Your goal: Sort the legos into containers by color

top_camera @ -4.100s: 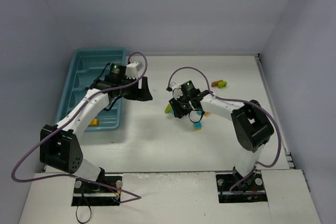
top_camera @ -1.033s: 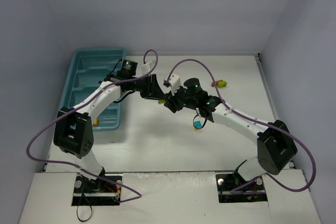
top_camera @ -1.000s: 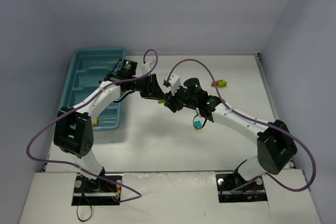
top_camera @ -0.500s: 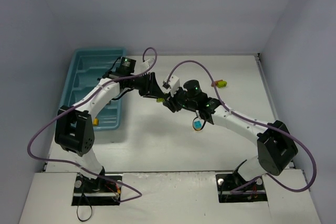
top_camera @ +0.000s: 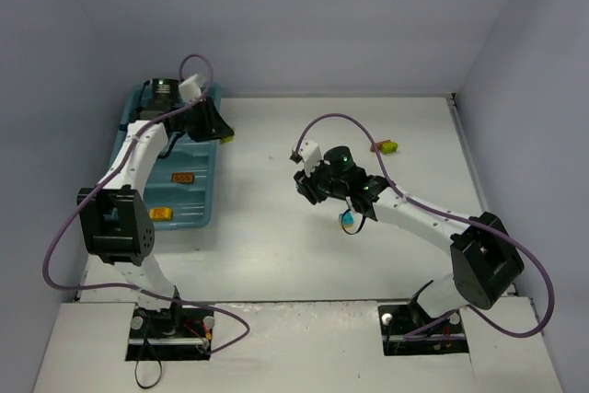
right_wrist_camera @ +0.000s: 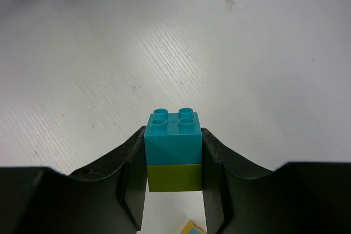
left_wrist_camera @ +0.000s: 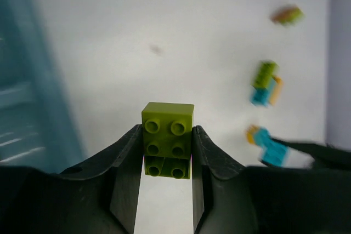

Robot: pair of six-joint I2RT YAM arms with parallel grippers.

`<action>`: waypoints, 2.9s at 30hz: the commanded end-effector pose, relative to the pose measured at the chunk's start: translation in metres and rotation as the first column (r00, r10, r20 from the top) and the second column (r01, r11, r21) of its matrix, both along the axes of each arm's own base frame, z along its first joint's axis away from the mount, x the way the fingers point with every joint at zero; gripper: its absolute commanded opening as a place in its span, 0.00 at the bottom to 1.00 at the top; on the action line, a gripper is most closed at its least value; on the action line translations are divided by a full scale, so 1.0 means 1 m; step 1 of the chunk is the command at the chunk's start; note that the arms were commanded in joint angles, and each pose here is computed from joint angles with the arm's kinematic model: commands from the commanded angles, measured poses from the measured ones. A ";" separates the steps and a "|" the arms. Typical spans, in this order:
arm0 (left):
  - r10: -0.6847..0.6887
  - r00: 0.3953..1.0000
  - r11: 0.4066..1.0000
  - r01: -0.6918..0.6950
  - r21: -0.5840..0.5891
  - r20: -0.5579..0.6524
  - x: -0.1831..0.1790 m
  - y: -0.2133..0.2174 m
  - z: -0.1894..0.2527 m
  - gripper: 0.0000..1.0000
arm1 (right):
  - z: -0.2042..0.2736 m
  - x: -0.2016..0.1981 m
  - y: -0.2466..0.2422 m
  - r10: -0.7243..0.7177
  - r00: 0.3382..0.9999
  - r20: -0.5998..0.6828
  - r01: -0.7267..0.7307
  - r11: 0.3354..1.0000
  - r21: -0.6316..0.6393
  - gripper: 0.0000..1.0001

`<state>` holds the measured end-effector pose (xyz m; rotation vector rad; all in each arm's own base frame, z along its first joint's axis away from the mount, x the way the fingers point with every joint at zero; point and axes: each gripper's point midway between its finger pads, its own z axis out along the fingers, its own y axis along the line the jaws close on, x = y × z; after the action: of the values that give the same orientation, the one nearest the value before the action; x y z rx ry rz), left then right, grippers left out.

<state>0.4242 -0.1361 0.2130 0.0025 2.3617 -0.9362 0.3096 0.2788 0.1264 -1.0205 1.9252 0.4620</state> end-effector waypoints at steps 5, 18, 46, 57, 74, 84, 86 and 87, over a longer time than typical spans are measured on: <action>0.443 0.856 0.796 -0.512 0.324 0.265 0.084 0.140 0.009 0.09 | 0.046 0.015 0.009 -0.001 0.996 0.091 -0.007 0.997 0.083 0.02; 0.515 0.823 0.708 -0.566 0.424 0.239 0.135 0.182 -0.051 0.41 | 0.046 0.013 0.008 -0.005 0.998 0.062 -0.002 0.995 0.103 0.02; -0.380 0.914 0.908 0.398 -0.132 0.141 -0.070 -0.159 0.062 0.63 | 0.111 0.018 0.021 0.035 0.976 0.215 -0.076 0.979 0.188 0.09; -0.476 0.879 0.875 0.478 -0.078 0.043 -0.093 -0.162 0.032 0.60 | 0.113 0.013 0.016 0.033 0.975 0.220 -0.075 0.979 0.188 0.10; -0.562 0.827 0.821 0.557 -0.128 -0.007 -0.110 -0.179 0.022 0.54 | 0.104 0.013 0.018 0.049 0.977 0.206 -0.085 0.982 0.171 0.11; -0.564 0.825 0.815 0.562 -0.138 0.030 -0.105 -0.182 0.028 0.02 | 0.097 0.013 0.019 0.054 0.981 0.187 -0.085 0.983 0.165 0.18; -0.564 0.825 0.815 0.563 -0.135 0.033 -0.105 -0.183 0.029 0.00 | 0.095 0.014 0.020 0.053 0.982 0.184 -0.083 0.983 0.162 0.25; -0.565 0.824 0.815 0.564 -0.129 0.037 -0.105 -0.182 0.029 0.00 | 0.093 0.014 0.019 0.053 0.982 0.180 -0.083 0.984 0.160 0.30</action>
<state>0.3133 -0.3133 0.2156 0.6148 2.4504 -1.3708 0.3113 0.2882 0.1814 -1.0238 1.8040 0.5295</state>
